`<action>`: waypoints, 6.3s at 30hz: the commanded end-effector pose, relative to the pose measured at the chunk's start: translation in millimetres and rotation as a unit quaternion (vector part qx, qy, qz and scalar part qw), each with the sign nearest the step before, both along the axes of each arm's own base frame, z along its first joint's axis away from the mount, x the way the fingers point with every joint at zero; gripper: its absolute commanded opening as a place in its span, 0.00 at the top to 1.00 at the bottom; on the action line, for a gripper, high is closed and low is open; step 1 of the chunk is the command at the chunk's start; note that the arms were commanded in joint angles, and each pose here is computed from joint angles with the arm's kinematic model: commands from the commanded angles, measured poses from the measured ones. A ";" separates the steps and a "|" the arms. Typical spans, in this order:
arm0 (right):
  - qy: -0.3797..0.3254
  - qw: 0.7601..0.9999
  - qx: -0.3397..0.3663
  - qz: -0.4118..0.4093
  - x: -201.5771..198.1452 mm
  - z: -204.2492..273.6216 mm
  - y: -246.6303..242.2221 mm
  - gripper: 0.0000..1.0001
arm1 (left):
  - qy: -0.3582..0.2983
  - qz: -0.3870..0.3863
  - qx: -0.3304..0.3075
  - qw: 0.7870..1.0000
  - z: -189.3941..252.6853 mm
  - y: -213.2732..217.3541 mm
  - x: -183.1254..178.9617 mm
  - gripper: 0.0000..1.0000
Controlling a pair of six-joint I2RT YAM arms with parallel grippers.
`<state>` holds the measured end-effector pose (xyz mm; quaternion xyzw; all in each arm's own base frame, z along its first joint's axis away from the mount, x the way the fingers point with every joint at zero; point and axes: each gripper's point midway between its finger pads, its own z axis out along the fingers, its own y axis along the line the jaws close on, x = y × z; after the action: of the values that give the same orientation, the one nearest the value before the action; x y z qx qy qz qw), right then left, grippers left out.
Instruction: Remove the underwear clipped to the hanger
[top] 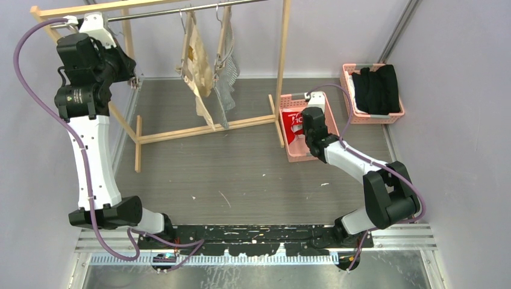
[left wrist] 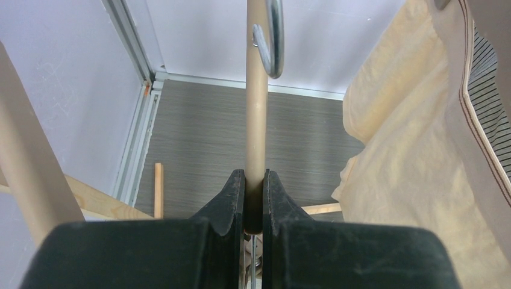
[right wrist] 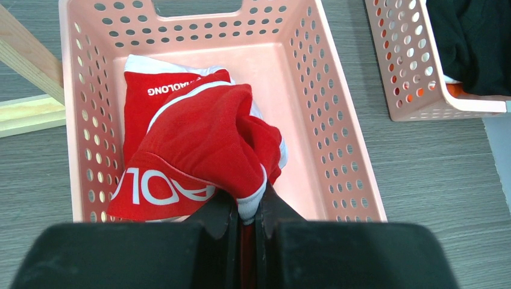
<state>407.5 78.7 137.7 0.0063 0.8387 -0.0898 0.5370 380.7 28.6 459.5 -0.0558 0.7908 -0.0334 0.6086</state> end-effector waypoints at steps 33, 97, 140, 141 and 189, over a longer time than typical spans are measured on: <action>-0.016 0.999 0.014 -0.024 1.3 15.4 -4.8 0.34 | -0.157 -0.023 0.018 0.987 82.1 -22.8 -111.1 0.53; -0.122 0.992 0.016 0.014 -55.5 106.3 20.8 0.30 | -0.031 -0.201 0.050 0.978 49.5 -132.0 -3.5 0.62; -0.102 0.994 -0.004 0.029 -51.1 88.9 32.5 0.29 | -0.137 -0.169 0.071 0.973 83.7 -129.9 13.3 0.98; -0.100 0.994 -0.005 0.031 -50.7 87.7 33.4 0.29 | -0.152 -0.164 0.070 0.972 89.9 -128.0 11.2 0.98; -0.081 0.987 0.077 0.117 -46.2 95.3 81.6 0.16 | 0.147 -0.300 0.022 0.942 -149.1 -143.2 -185.6 1.00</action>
<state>355.3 129.9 188.3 -0.0406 0.8157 -0.0461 0.5752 222.2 -88.9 295.9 0.1561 0.8779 -0.1098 0.4391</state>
